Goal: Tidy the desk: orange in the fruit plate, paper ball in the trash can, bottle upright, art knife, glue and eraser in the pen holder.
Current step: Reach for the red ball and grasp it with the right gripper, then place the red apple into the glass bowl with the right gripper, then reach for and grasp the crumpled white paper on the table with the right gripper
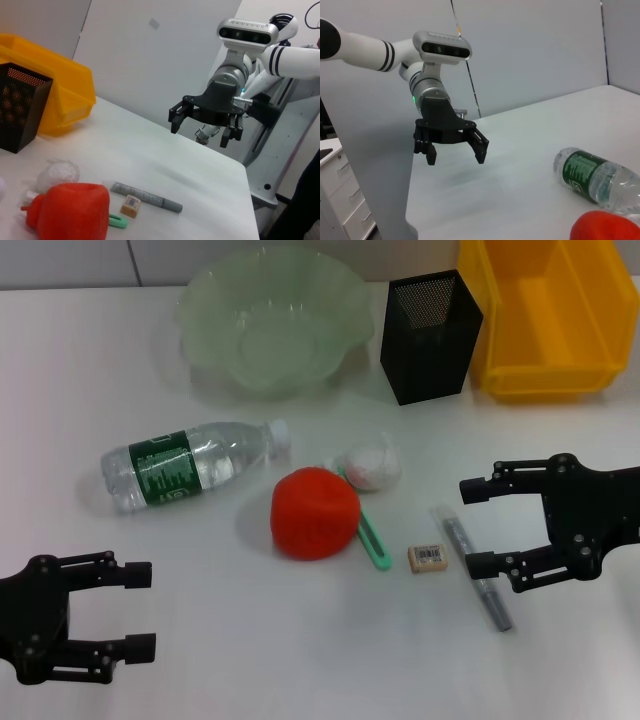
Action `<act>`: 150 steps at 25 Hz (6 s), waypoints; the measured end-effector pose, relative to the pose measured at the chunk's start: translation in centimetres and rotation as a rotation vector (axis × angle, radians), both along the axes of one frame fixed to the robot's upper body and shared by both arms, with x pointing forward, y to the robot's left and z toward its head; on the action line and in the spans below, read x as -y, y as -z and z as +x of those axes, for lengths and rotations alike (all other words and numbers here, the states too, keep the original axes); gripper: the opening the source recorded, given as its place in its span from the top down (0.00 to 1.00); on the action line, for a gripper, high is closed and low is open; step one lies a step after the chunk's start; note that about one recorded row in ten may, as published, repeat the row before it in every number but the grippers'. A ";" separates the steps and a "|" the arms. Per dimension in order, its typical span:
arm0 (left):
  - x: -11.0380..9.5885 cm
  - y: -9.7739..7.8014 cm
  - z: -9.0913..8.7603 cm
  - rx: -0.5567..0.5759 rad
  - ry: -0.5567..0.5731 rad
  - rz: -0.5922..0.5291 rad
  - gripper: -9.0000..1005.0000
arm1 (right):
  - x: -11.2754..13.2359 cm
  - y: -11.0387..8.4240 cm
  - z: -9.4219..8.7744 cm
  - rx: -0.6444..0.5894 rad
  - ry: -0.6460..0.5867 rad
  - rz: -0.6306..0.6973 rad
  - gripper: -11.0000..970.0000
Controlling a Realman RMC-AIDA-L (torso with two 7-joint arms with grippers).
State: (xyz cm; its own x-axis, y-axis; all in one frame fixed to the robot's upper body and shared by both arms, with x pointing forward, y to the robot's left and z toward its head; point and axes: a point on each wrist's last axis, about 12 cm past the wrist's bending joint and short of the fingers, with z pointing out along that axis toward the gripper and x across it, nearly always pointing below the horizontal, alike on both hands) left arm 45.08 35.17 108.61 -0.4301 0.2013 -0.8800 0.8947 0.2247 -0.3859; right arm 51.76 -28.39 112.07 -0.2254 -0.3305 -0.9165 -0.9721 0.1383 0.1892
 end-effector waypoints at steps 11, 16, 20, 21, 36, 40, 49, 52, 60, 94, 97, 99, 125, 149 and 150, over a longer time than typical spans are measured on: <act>0.0 0.0 0.3 0.005 -0.008 0.012 0.16 | -0.1 0.0 0.0 0.000 -0.001 -0.001 0.17; 0.0 0.0 0.4 0.003 -0.013 0.013 0.16 | -0.1 0.0 0.1 0.001 0.000 -0.002 0.18; -0.3 -0.3 0.7 0.019 -0.031 0.024 0.16 | 0.0 0.0 0.1 -0.003 0.015 -0.004 0.19; -0.3 -0.3 0.7 0.019 -0.031 0.024 0.16 | 0.1 -0.1 0.1 -0.004 0.020 -0.005 0.19; 0.4 -1.0 2.4 0.142 -0.089 0.069 0.16 | -5.5 -5.1 4.4 -0.037 -0.003 -0.279 0.23; 0.1 -0.8 2.0 0.132 -0.098 0.072 0.16 | -9.2 -6.7 6.0 -0.062 -0.043 -0.430 0.24; -0.5 -0.4 1.2 0.107 -0.115 0.084 0.16 | -16.1 -7.7 7.0 -0.077 -0.064 -0.669 0.26; -0.4 -0.3 1.2 0.104 -0.116 0.082 0.16 | -17.7 -7.1 7.0 -0.052 -0.039 -0.725 0.26; -0.2 0.0 1.1 0.094 -0.113 0.085 0.16 | -20.6 -4.4 6.4 0.018 -0.017 -0.787 0.28; -0.1 0.4 1.2 0.086 -0.137 0.095 0.16 | -20.1 -5.9 7.0 0.031 0.088 -0.691 0.82; -0.1 0.5 1.2 0.083 -0.138 0.094 0.16 | -19.0 -8.0 7.7 0.040 0.131 -0.630 0.83; -0.1 0.6 1.1 0.076 -0.143 0.088 0.16 | -18.3 -9.1 8.3 0.049 0.163 -0.591 0.85; 0.6 1.1 0.9 0.060 -0.143 0.072 0.16 | -19.9 -5.8 14.7 0.525 0.496 -0.414 0.89; 0.9 1.2 1.0 0.062 -0.122 0.077 0.16 | -18.0 -9.6 9.4 0.045 0.305 -0.853 0.18; 1.1 1.2 1.1 0.060 -0.116 0.080 0.16 | -18.0 -9.3 9.3 0.014 0.291 -0.879 0.18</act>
State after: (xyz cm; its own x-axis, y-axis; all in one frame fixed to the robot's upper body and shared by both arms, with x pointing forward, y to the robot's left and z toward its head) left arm 46.22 34.09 107.40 -0.4014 0.2235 -0.8882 0.8819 0.3561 -0.3089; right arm 61.05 -10.38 121.38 -0.3991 -0.8406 -0.3661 -0.8782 0.4652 -0.1109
